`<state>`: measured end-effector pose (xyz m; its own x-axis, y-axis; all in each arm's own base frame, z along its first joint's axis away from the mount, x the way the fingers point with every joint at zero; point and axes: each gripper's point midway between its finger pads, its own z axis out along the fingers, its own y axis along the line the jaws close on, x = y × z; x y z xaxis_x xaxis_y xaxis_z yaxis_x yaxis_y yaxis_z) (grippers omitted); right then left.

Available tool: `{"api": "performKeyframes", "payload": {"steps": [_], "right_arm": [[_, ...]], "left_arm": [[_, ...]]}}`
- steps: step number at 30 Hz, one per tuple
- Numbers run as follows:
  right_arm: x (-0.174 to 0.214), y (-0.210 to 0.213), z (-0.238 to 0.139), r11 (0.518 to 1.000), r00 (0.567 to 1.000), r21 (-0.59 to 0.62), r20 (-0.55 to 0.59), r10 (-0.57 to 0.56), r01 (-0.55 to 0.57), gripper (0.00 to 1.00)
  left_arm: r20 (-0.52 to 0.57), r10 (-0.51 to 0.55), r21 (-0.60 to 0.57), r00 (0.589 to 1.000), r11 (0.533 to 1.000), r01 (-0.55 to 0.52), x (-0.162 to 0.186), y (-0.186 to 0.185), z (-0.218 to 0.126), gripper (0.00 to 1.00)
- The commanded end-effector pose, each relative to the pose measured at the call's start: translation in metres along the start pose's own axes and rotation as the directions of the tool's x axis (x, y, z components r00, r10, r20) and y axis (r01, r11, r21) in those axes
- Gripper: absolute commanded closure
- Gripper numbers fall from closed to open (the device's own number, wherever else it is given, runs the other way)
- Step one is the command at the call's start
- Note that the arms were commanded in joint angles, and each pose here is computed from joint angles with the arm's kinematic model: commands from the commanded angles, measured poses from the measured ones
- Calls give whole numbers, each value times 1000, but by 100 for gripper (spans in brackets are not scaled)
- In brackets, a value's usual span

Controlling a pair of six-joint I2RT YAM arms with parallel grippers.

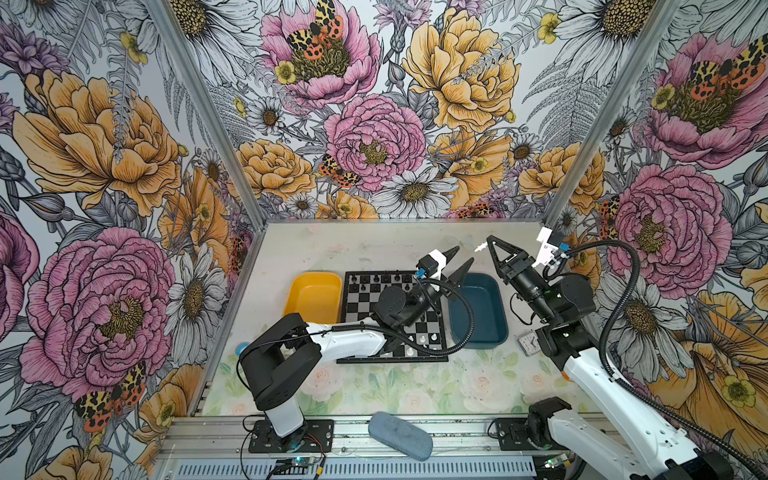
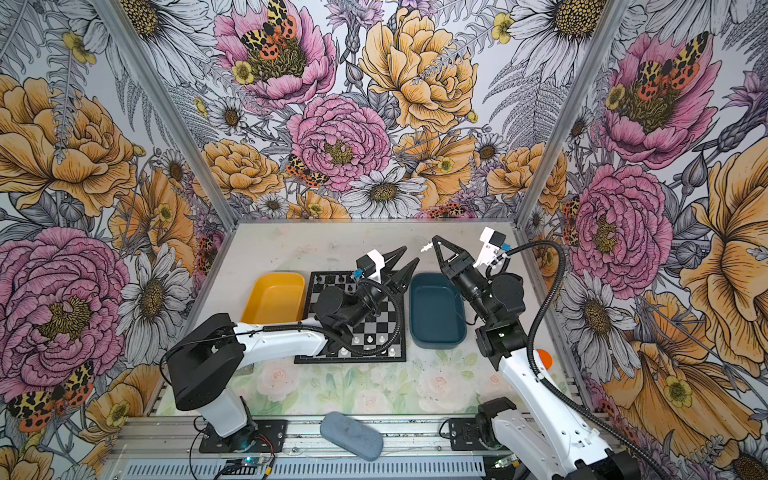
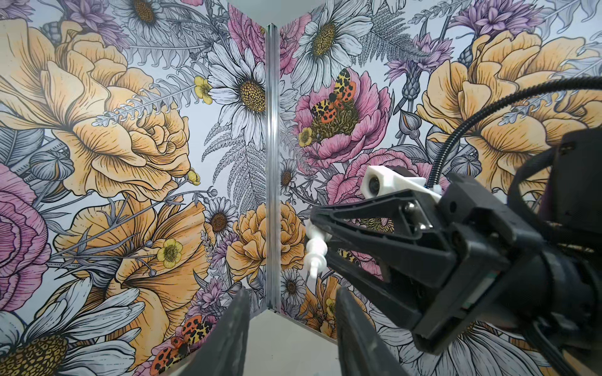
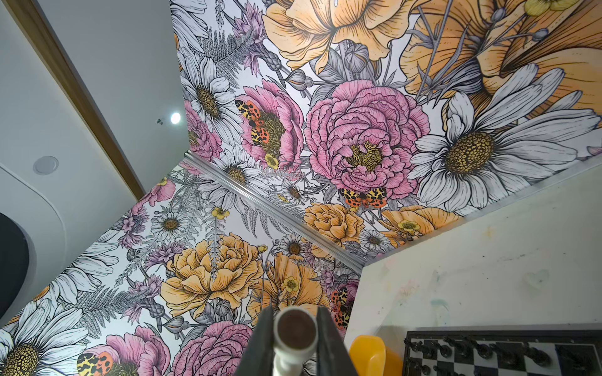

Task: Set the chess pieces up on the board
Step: 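Close the left gripper around the pawn held by the right gripper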

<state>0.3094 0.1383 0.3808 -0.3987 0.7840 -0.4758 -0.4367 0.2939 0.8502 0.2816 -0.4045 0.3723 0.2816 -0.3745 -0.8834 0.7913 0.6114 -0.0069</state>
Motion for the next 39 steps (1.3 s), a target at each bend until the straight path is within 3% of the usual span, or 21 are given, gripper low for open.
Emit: {"api": "performKeyframes", "payload": {"steps": [1, 17, 39], "right_arm": [[1, 3, -3, 1000, 1000, -14, -6, 4, -4, 100], [9, -1, -6, 1000, 999, 6, -37, 23, -23, 100], [15, -7, -12, 999, 998, 42, -61, 33, -31, 100]], "left_arm": [[33, 16, 2, 999, 1000, -16, -6, -4, 5, 58], [-3, 73, 56, 997, 996, -73, 5, -24, 13, 61], [-6, 113, 25, 994, 993, -113, 11, -23, 19, 64]]}}
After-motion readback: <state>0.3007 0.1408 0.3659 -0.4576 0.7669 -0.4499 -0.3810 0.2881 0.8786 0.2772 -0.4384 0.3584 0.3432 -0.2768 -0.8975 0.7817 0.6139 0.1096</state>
